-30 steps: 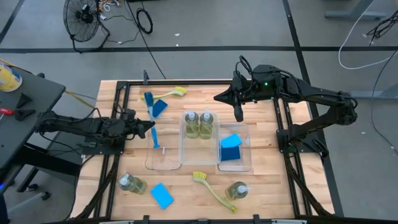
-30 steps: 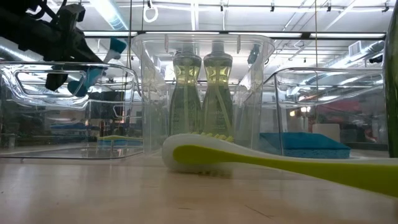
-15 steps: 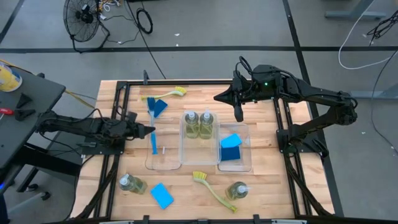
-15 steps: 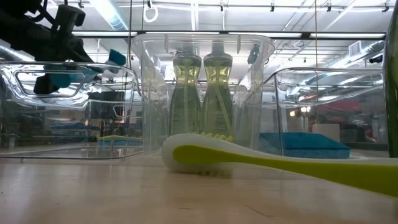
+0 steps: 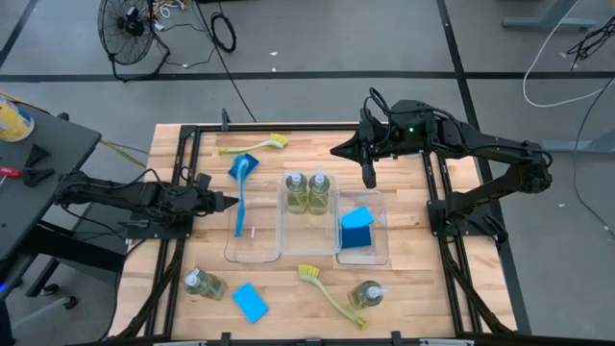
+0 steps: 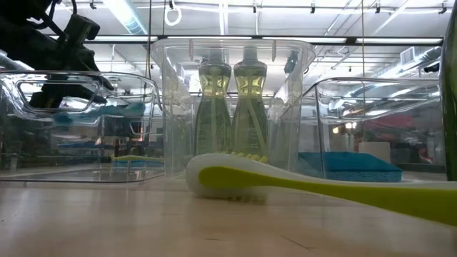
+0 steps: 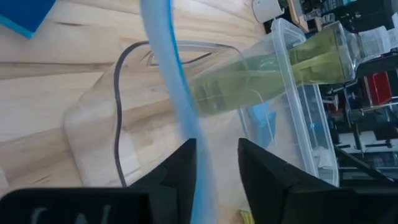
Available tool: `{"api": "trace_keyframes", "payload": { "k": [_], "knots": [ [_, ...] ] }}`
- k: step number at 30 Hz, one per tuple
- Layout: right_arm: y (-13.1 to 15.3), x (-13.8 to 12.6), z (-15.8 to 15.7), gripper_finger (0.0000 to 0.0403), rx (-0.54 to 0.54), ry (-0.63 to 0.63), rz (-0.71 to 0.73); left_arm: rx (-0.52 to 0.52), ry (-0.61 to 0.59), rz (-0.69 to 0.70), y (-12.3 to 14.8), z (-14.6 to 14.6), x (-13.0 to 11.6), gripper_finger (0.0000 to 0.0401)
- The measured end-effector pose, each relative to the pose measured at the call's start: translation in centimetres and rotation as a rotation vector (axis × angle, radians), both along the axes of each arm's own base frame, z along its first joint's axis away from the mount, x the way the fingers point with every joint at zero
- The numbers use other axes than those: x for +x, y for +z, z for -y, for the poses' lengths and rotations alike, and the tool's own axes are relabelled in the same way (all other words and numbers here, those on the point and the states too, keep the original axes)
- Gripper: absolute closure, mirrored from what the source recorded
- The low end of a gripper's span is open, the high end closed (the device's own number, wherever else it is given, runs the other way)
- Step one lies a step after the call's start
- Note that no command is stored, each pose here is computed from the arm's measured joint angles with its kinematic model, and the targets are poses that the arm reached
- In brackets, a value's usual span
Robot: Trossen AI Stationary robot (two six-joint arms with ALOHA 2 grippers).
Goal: Pick & Place Kitchen Sink Supplies
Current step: Put the blue dishwashing brush into the left transparent bin, then put the yellow dishwashing brush into the left transparent bin
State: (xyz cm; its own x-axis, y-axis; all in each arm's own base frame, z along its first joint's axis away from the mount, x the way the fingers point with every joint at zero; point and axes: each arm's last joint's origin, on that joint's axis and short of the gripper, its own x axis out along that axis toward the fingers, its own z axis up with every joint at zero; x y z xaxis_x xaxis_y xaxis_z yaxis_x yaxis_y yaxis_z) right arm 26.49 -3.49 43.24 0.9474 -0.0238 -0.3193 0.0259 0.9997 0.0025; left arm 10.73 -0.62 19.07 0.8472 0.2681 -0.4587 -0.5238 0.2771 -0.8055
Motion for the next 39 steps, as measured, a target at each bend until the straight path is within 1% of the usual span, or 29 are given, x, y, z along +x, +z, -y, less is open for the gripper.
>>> {"api": "trace_keyframes", "payload": {
  "k": [6,8,13,17,21,24,26,29,32,39],
  "knots": [
    [0.0,0.0,0.2,0.0403,-0.004,-0.007,-0.001,-0.010,0.003,0.002,0.0,0.0,0.0,0.0222],
    [-0.1,-0.1,0.4,0.0403,-0.005,-0.013,-0.006,0.002,-0.005,0.003,0.0,0.0,0.0,0.0206],
    [-0.1,-0.1,0.6,0.0403,-0.003,-0.021,-0.013,0.035,-0.026,0.052,0.6,0.1,0.3,0.0186],
    [-0.1,-0.1,0.6,0.0403,-0.004,-0.022,-0.014,0.062,-0.032,0.083,0.9,0.1,0.4,0.0189],
    [-0.2,-0.2,0.6,0.0403,-0.006,-0.021,-0.021,0.096,-0.022,0.144,1.6,0.0,0.7,0.0196],
    [-0.2,-0.2,0.6,0.0403,-0.006,-0.021,-0.024,0.141,-0.022,0.208,2.3,0.0,0.9,0.0202],
    [-0.3,-0.2,0.6,0.0403,-0.005,-0.021,-0.028,0.185,-0.016,0.247,2.9,0.0,1.0,0.0206],
    [-0.2,-0.2,0.6,0.0403,-0.003,-0.015,-0.027,0.261,0.013,0.251,3.8,-0.2,0.9,0.0213],
    [-0.3,-0.2,0.6,0.0403,0.000,-0.014,-0.027,0.335,0.050,0.263,5.4,-0.5,0.7,0.0219],
    [-0.3,-0.2,0.6,0.0403,0.009,-0.016,-0.027,0.513,0.092,0.276,9.3,-1.3,0.1,0.0224]
  ]
}}
